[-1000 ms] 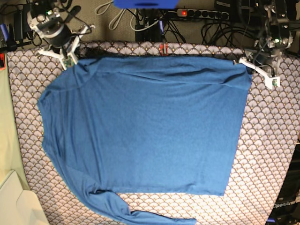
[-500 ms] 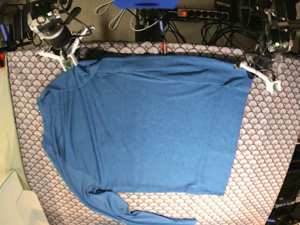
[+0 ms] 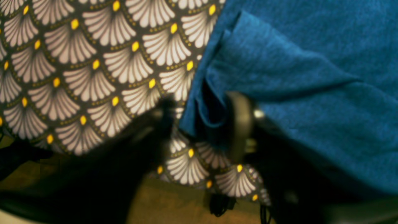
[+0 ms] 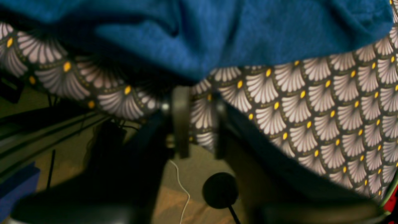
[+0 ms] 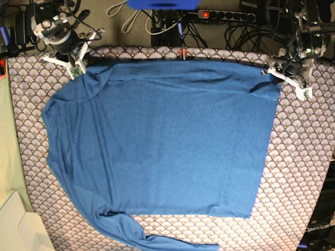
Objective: Fold the T-shirt properly
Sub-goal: 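Open both grippers and raise them off the shirt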
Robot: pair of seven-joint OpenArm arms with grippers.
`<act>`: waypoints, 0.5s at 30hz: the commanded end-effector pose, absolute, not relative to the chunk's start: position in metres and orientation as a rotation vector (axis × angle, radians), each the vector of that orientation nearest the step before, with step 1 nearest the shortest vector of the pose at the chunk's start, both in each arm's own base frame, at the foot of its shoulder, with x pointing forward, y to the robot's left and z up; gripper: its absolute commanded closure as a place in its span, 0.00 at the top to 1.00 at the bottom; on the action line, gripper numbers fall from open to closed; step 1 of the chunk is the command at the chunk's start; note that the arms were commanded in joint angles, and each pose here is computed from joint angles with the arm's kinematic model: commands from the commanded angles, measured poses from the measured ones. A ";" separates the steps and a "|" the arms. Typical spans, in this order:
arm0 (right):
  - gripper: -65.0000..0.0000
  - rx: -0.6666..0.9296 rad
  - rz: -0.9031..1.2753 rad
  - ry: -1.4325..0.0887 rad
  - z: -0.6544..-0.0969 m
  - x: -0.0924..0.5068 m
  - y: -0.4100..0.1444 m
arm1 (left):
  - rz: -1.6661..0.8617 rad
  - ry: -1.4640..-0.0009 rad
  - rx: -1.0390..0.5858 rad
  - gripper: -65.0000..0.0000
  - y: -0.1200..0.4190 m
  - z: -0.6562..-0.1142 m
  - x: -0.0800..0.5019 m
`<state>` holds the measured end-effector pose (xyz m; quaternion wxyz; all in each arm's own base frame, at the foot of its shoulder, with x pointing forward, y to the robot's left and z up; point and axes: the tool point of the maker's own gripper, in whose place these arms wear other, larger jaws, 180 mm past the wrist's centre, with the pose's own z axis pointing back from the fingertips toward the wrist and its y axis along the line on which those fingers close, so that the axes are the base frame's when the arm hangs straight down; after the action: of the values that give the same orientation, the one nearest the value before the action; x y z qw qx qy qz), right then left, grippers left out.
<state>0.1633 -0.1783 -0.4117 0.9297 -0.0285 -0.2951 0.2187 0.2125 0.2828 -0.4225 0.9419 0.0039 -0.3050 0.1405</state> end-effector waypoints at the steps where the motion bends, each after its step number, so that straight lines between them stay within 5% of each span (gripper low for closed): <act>1: 0.30 -0.067 0.455 -0.633 -0.405 0.168 -0.180 | 0.275 -0.659 0.016 0.53 0.286 -0.412 0.220; 6: 0.44 -0.071 0.452 -0.636 -0.404 0.169 -0.182 | 0.281 -0.661 0.022 0.61 0.290 -0.412 0.219; 15: 0.44 -0.161 0.375 -0.688 -0.388 0.183 -0.220 | 0.423 -0.737 0.100 0.62 0.342 -0.387 0.215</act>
<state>0.1743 -0.2197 -0.3984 0.9292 -0.0758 -0.3129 0.1814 0.2062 0.3373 -0.4004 0.9170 0.0448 -0.3354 0.2113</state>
